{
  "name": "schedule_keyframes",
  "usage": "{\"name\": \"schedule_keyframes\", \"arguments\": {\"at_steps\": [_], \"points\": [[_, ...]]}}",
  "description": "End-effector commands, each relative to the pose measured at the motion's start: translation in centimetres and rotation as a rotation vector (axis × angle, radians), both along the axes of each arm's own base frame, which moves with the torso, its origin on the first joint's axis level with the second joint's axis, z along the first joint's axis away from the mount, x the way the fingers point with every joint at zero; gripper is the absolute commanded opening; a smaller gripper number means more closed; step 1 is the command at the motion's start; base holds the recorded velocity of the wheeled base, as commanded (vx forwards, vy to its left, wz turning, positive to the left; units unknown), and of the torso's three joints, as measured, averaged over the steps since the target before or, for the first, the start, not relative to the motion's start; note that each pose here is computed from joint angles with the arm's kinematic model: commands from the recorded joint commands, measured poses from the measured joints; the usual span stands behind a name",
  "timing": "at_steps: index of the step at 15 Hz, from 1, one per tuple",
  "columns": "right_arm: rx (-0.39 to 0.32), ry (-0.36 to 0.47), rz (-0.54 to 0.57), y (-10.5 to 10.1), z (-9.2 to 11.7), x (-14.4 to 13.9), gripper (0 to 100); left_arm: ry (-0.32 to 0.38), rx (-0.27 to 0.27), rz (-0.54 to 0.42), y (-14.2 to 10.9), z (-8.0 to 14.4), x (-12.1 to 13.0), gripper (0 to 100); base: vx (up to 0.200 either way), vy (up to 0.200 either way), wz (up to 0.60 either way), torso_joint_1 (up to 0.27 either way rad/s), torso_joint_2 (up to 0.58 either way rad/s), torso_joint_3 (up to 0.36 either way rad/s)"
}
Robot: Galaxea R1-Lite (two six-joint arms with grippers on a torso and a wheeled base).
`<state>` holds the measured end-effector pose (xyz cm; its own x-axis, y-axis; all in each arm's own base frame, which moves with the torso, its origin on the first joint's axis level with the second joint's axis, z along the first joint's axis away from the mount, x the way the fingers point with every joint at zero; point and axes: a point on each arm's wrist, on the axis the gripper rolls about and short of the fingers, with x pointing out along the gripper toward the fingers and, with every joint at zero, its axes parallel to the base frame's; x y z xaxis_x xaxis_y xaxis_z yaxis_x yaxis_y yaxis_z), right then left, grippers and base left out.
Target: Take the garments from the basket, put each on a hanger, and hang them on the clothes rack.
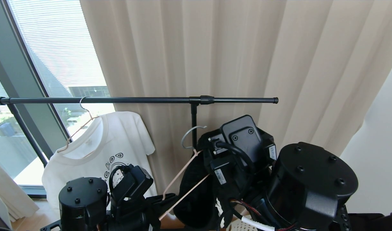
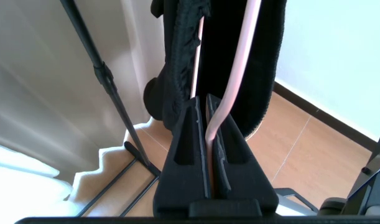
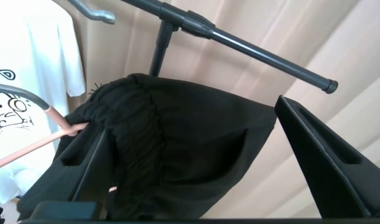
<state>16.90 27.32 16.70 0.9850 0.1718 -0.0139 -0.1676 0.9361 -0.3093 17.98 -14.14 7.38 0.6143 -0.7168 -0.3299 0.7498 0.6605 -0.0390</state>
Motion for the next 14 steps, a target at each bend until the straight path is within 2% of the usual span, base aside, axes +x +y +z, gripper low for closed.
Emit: {"name": "schedule_keyframes", "arguments": {"at_steps": [1, 3, 14], "points": [[0.002, -0.001, 0.002, -0.2, 0.2, -0.2, 100, -0.005, -0.009, 0.003, 0.0, 0.1, 0.1, 0, 0.000, 0.000, 0.00, 0.000, 0.00, 0.000], [0.004, -0.003, 0.011, -0.1, 0.3, -0.5, 100, -0.003, -0.029, 0.009, -0.1, 0.2, 0.1, 0, 0.000, 0.000, 0.00, 0.000, 0.00, 0.000], [0.017, -0.013, 0.034, -0.6, 1.2, -1.6, 100, -0.003, -0.021, 0.038, -0.2, -0.2, 0.6, 0, 0.000, 0.000, 0.00, 0.000, 0.00, 0.000]]}}
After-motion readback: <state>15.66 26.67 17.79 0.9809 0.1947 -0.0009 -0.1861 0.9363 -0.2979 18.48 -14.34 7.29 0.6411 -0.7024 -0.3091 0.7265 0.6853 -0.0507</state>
